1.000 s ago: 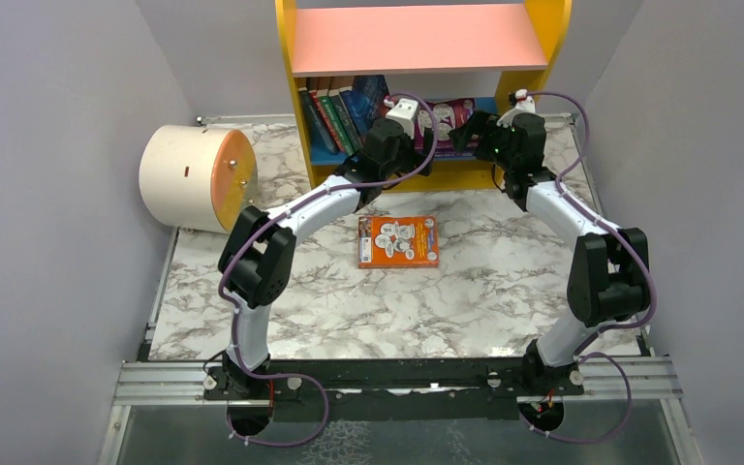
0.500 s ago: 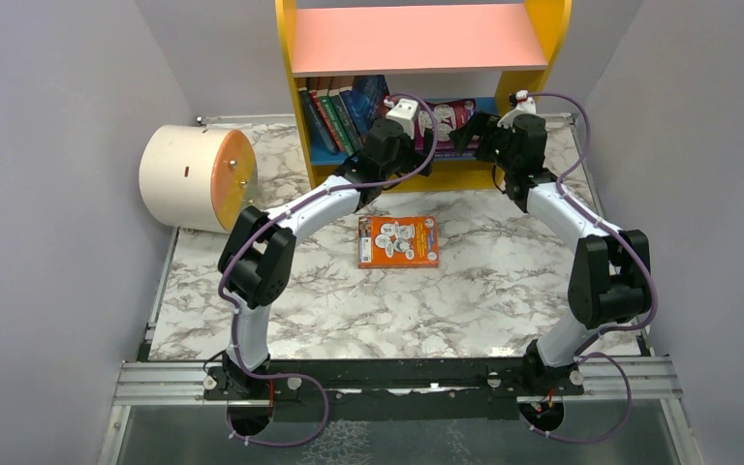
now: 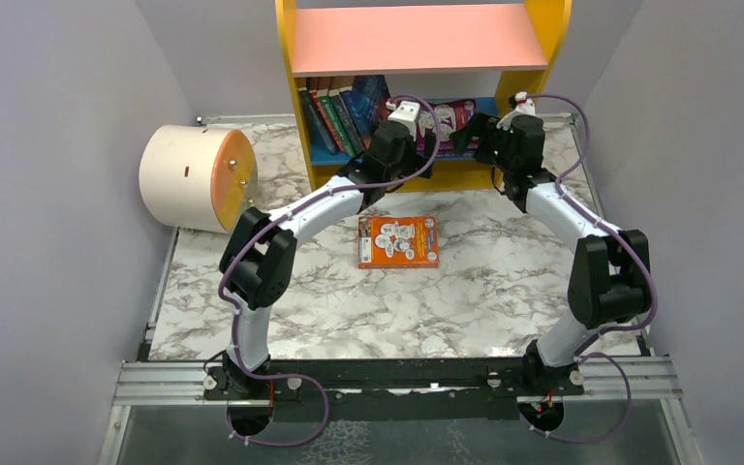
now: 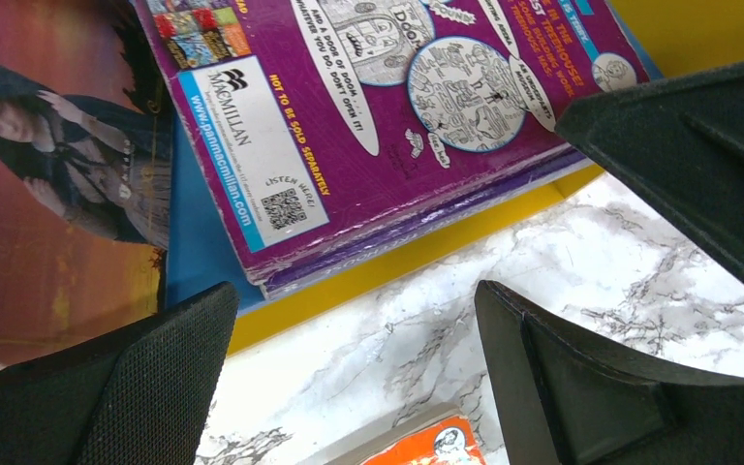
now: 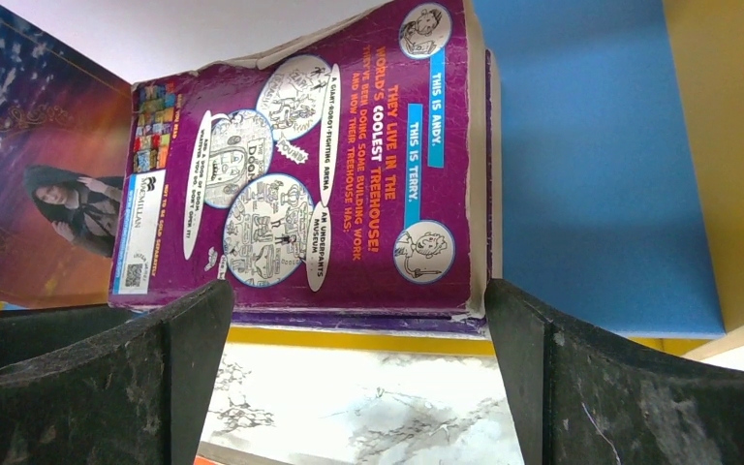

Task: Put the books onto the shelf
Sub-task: Adjust the book on the shelf.

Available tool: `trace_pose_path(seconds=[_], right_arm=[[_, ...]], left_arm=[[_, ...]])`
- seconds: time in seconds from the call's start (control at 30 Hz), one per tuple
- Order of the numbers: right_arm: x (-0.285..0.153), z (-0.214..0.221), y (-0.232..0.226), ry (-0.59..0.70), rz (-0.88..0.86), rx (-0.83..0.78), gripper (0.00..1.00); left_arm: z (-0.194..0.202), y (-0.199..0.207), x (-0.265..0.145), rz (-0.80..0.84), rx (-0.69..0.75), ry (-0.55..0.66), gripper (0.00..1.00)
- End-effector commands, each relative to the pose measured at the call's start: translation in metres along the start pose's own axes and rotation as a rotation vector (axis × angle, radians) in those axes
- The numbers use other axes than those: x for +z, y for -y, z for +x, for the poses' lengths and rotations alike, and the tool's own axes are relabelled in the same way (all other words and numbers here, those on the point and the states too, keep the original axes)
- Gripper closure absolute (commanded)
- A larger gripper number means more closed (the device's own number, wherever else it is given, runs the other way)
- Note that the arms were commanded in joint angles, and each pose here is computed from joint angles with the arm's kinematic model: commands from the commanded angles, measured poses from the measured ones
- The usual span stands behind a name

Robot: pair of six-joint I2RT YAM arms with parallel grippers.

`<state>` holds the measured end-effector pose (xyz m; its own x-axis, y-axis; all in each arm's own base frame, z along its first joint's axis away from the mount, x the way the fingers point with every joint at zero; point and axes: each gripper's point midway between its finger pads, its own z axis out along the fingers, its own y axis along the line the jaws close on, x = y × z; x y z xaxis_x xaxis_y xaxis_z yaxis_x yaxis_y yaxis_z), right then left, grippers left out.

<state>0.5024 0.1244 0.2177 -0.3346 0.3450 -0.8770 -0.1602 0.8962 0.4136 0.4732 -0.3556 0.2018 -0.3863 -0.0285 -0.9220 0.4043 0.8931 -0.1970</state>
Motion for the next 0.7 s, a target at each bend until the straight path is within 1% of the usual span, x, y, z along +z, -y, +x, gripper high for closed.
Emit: trace_pose_path(seconds=[0.0,0.17,0.4,0.57,0.67], right_arm=[[-0.007,-0.022,-0.004,0.055,0.026,-0.002,0.0],[-0.014,-0.027,0.004,0.071,0.051,0.003,0.0],[-0.026,-0.033,0.01,0.087,0.077,0.001,0.0],[-0.042,-0.029,0.013,0.078,0.098,-0.012,0.0],[-0.059,-0.018,0.014,0.053,0.105,-0.012,0.0]], left_arm=[[-0.037,-0.008,-0.015,-0.072,-0.04,0.069,0.13],[-0.042,-0.015,-0.02,-0.092,-0.057,0.08,0.13],[-0.042,-0.013,-0.025,-0.079,-0.064,0.071,0.13],[-0.041,-0.005,-0.034,-0.041,-0.074,0.054,0.13],[-0.039,0.005,-0.046,-0.012,-0.071,0.039,0.13]])
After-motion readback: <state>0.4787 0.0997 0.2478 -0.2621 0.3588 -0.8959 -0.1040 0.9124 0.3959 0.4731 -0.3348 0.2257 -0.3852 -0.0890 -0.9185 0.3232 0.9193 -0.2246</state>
